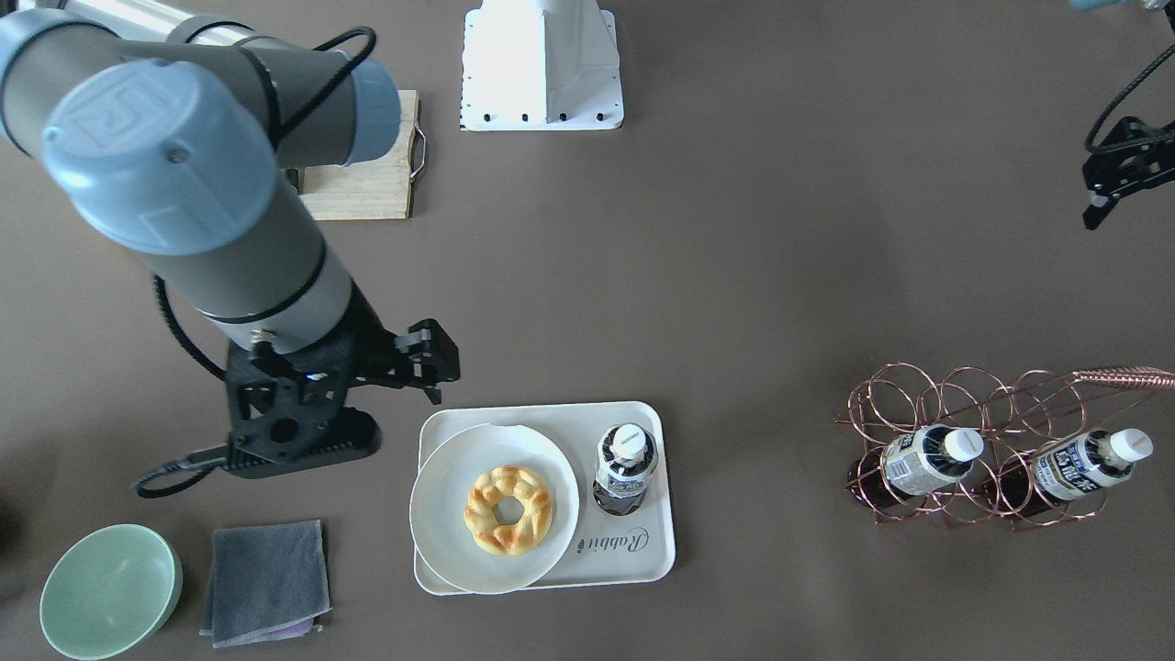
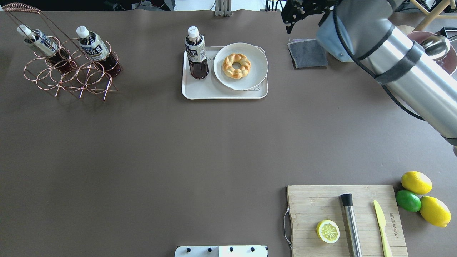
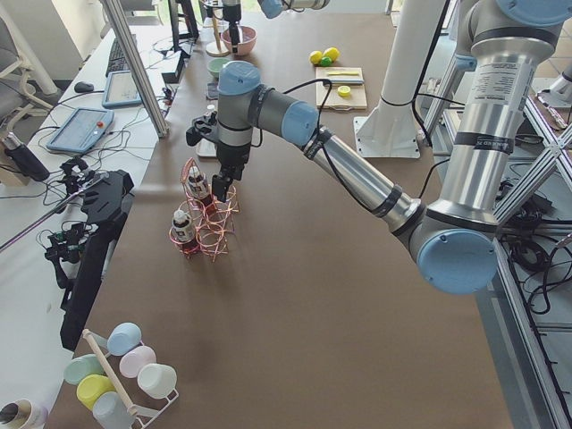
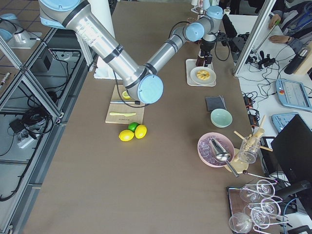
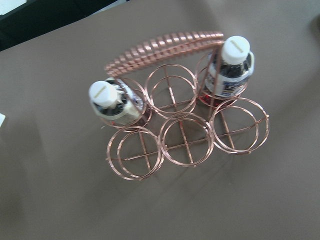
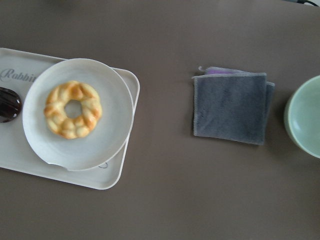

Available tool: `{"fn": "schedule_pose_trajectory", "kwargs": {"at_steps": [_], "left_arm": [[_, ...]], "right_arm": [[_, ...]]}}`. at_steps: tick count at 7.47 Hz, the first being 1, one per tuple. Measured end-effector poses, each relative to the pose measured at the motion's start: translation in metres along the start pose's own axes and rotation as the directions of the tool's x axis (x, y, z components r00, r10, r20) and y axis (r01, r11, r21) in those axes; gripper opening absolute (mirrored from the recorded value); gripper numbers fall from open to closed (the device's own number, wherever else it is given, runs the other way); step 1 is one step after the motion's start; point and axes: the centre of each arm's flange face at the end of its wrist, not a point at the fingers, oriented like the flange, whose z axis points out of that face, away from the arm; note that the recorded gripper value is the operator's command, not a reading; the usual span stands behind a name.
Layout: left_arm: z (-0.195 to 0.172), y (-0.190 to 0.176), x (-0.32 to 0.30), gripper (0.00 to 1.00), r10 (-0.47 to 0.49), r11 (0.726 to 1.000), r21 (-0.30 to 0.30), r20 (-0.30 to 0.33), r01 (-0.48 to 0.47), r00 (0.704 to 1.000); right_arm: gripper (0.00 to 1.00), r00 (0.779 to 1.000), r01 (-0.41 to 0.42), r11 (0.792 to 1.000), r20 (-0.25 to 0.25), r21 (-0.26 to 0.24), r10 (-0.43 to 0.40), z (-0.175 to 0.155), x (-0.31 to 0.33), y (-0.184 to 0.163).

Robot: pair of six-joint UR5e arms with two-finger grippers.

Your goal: Place tea on tray

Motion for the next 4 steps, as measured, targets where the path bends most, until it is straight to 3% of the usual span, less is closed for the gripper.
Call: {"fn": "schedule_pose_trajectory", "kwargs": {"at_steps": [2, 4], "left_arm": [[-0.010, 0.049, -0.058, 0.91, -0.038, 0.999, -0.023, 0.003, 0.038, 0.999], [-0.006, 0.085, -0.087, 0.91, -0.065, 0.996, -0.053, 0.006, 0.065, 0.998]], "right_arm": [[1.00, 0.996, 0.065, 0.998, -0.067, -0.025, -0.067, -0.022, 0.128, 0.053], [1.00, 0.979, 0.159, 0.983, -0.117, -0.088, -0.169, -0.025, 0.253, 0.114]]}}
